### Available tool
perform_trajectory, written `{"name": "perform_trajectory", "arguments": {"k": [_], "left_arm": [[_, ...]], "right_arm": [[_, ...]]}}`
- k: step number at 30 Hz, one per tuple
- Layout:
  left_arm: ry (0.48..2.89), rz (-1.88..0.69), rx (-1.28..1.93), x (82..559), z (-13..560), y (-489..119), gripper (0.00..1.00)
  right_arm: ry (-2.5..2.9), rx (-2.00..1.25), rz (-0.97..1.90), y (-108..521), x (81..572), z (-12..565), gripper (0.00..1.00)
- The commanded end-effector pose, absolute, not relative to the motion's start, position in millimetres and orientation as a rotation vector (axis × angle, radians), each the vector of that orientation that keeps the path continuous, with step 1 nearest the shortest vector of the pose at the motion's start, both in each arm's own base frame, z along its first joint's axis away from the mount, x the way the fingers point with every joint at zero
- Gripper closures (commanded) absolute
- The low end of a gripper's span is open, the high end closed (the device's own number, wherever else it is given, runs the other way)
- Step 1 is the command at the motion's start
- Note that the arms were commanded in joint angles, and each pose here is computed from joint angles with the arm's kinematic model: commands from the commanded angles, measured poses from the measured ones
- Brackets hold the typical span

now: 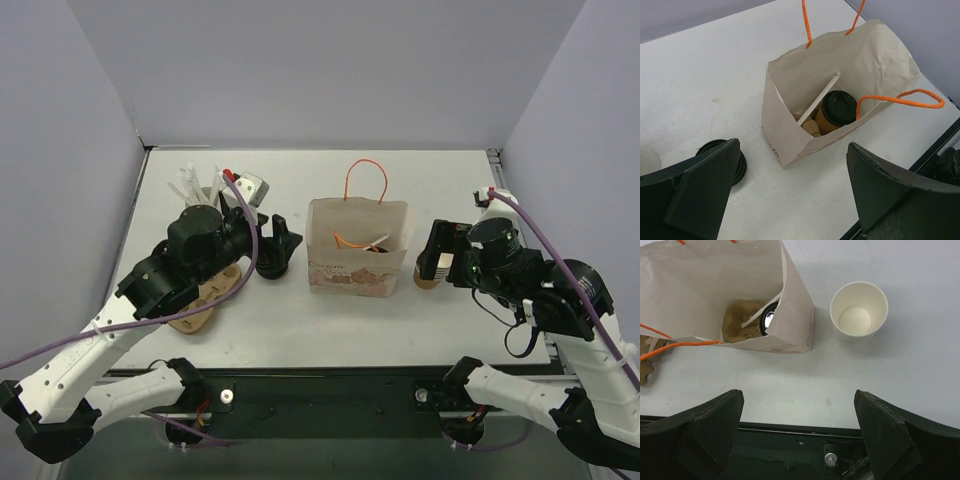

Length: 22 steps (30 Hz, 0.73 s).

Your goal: Pack the takeout coffee

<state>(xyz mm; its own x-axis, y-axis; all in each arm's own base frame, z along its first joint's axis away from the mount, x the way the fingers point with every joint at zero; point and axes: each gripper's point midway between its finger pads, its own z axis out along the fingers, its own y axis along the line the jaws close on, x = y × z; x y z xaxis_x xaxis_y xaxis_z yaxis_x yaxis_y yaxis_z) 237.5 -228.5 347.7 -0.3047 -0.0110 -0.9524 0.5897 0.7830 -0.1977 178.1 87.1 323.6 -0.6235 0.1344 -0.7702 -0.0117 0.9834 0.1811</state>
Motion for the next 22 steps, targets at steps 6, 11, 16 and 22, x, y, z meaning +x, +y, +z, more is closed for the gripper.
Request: {"name": "perform_trajectory", "arguments": {"k": [6, 11, 16, 22], "left_arm": [[1.694, -0.688, 0.425, 233.7, 367.8, -227.6, 0.03], [1.675, -0.686, 0.421, 234.9, 372.0, -227.0, 0.03], [1.665, -0.685, 0.425, 235.7, 375.5, -228.2, 0.03], [1.66, -0.693, 0.418, 235.1, 377.4, -227.6, 0.03]], "right_arm": [[2.174, 0.167, 0.202, 79.2, 183.7, 324.7, 0.0], [2.18, 0.156, 0.211, 81.2, 182.9, 323.5, 0.0], [2.172, 0.153, 0.211, 80.3, 183.0, 325.0, 0.0], [2.175, 0.149, 0.228, 82.7, 182.2, 324.8, 0.0]]}}
